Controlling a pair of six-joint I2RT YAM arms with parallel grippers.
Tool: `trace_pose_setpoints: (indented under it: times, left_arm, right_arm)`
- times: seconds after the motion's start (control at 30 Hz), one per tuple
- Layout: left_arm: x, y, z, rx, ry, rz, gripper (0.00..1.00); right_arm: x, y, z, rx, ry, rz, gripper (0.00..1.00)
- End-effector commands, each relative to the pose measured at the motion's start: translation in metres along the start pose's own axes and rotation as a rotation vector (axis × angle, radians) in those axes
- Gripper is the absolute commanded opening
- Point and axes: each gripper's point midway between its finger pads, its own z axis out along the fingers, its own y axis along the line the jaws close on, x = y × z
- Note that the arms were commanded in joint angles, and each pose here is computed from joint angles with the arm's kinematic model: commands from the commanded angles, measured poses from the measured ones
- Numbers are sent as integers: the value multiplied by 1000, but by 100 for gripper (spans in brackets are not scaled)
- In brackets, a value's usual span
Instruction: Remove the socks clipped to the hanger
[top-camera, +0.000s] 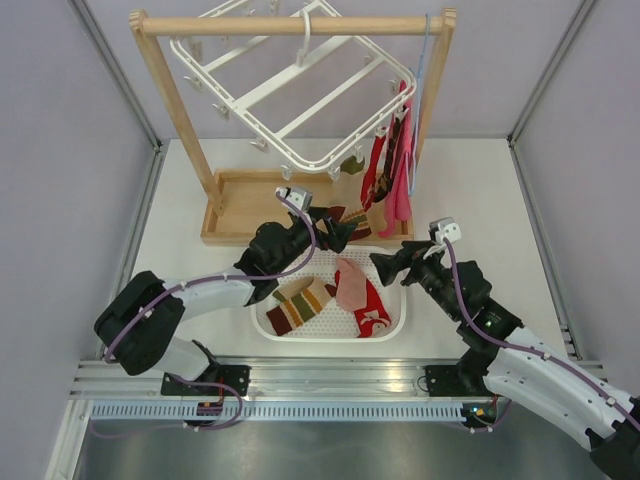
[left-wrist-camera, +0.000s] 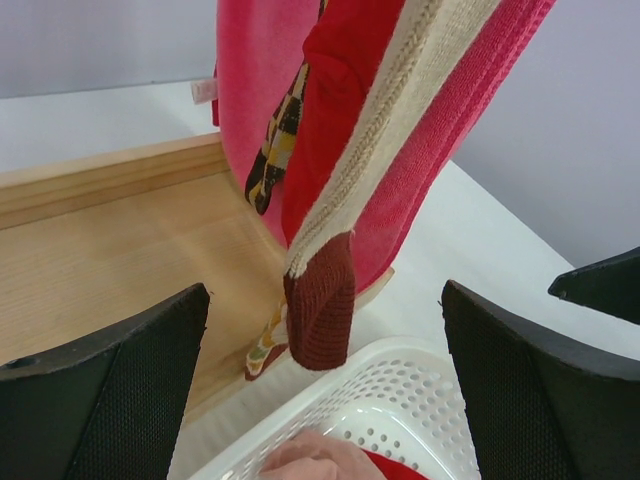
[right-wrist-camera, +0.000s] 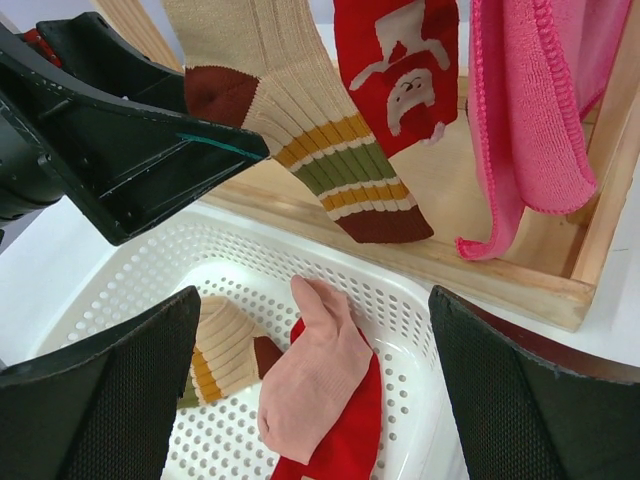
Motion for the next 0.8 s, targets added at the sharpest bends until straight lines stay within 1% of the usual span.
trace_pose_setpoints:
  times: [0.0, 0.03, 0.2, 0.3, 0.33, 0.4, 0.43, 0.5, 0.53, 0.6, 0.63, 0.67, 0.7, 0.73, 0.77]
  left_arm:
    - [-24, -9, 4, 49, -137, -29, 100]
    - [-34, -13, 4, 66, -186, -43, 100]
    - [-14, 0, 16, 25, -177, -76, 100]
    - [-9, 1, 20, 29, -181, -84, 95]
    - [-10, 0, 21, 32, -188, -87, 85]
    - [-13, 0, 18, 32, -218, -91, 67]
    - [-16, -2, 17, 40, -229, -89, 56]
    - [-19, -7, 15, 53, -239, -86, 46]
    - [-20, -9, 14, 58, -238, -81, 36]
    - [-24, -19, 11, 69, -239, -63, 26]
    - [-25, -22, 9, 61, -239, -33, 18]
    - [-29, -29, 3, 48, -245, 6, 14]
    - [-21, -31, 3, 31, -224, 33, 14]
    - [-31, -39, -2, 28, -245, 57, 12]
    - [-29, -51, -6, 12, -244, 78, 11]
  right_arm:
    - [-2, 3, 0, -18, -14, 8, 98]
    - [-1, 1, 1, -12, -11, 9, 98]
    - [7, 0, 1, -16, 8, 16, 98]
    - [4, -1, -1, -14, -4, 16, 98]
    - [4, -2, -1, -10, -5, 14, 98]
    - [3, -4, -2, 2, -8, 14, 98]
    - [3, -4, -2, 4, -7, 16, 98]
    - [3, -6, -3, 10, -3, 15, 98]
    - [3, -6, -3, 12, -2, 14, 98]
    - [1, -7, -5, 18, -4, 10, 98]
    - [0, -9, -5, 31, -1, 5, 98]
    - [2, -12, -7, 46, 11, -8, 98]
    - [-3, -12, -7, 51, 1, -16, 98]
    - [-6, -14, -7, 68, 10, -28, 98]
    - [-6, -16, -7, 78, 20, -40, 98]
